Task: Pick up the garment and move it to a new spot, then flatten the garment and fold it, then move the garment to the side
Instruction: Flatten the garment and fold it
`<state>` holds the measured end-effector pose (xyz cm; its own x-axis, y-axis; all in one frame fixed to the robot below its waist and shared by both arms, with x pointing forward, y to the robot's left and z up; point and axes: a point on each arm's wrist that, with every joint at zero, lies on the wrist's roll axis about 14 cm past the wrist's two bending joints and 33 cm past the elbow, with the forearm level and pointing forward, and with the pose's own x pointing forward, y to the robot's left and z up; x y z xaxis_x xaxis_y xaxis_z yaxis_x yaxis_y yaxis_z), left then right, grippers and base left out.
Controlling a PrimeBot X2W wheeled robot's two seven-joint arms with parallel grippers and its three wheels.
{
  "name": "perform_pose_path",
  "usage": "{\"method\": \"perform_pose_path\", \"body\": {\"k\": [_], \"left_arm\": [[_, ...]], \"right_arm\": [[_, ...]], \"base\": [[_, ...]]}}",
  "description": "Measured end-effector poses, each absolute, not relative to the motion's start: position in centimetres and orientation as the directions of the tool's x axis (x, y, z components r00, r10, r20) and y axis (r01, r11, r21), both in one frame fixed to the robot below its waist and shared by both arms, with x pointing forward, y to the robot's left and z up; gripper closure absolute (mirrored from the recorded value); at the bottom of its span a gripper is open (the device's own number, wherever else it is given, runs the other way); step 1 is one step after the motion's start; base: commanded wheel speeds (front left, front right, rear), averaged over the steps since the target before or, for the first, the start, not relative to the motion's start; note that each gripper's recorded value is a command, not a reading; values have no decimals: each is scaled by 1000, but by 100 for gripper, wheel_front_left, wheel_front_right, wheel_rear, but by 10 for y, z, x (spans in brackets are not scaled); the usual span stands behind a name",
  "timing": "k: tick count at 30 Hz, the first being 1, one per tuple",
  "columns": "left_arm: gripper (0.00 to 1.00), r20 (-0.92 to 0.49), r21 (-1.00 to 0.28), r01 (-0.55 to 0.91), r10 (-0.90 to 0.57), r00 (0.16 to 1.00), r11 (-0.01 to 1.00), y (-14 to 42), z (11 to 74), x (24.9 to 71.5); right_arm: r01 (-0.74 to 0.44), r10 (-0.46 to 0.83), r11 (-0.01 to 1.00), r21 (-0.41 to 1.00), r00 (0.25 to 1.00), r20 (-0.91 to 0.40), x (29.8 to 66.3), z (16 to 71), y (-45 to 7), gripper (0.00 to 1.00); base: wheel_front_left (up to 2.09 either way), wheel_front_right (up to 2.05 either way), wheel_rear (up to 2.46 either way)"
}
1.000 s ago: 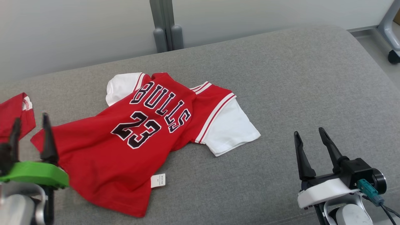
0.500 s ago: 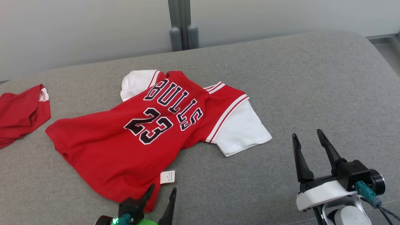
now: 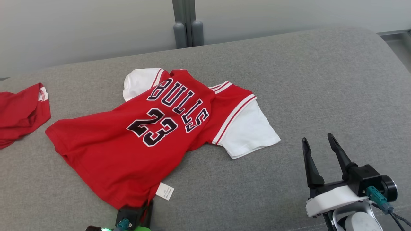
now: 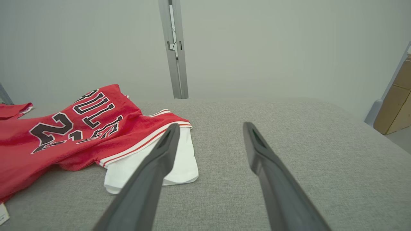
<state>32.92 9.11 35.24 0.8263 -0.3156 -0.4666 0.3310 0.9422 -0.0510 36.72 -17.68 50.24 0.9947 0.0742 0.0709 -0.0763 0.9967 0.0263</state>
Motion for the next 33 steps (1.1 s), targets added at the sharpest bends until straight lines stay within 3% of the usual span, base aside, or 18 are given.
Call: {"method": "perform_pose_path", "body": {"k": [8,14,15,16,19,25,33], "left_arm": [[100,-469,-49,351,-332,818,935,113,361,321],[100,-541,-63,385,-355,762,921,138,362,295],[90,-546,-55,389,-354,759,920,141,363,292],[0,-536,-48,389,-353,767,920,144,367,292],[0,-468,-105,354,-360,807,929,138,386,297],[0,-125,-227,325,-358,925,918,105,460,325],[0,77,-178,229,-219,973,957,115,513,349]], "right_arm": [[-120,116,992,38,990,76,371,504,-162,0],[-137,133,990,41,988,77,371,504,-157,0],[-138,134,990,41,988,77,370,504,-156,0],[-140,137,989,41,988,75,370,503,-155,0],[-144,141,989,42,987,73,367,502,-154,0],[-127,124,991,33,988,90,362,508,-160,0],[-83,79,996,23,986,144,356,526,-175,0]], "base": [[0,0,0],[0,0,0],[0,0,0],[0,0,0],[0,0,0],[0,0,0],[0,0,0]]}}
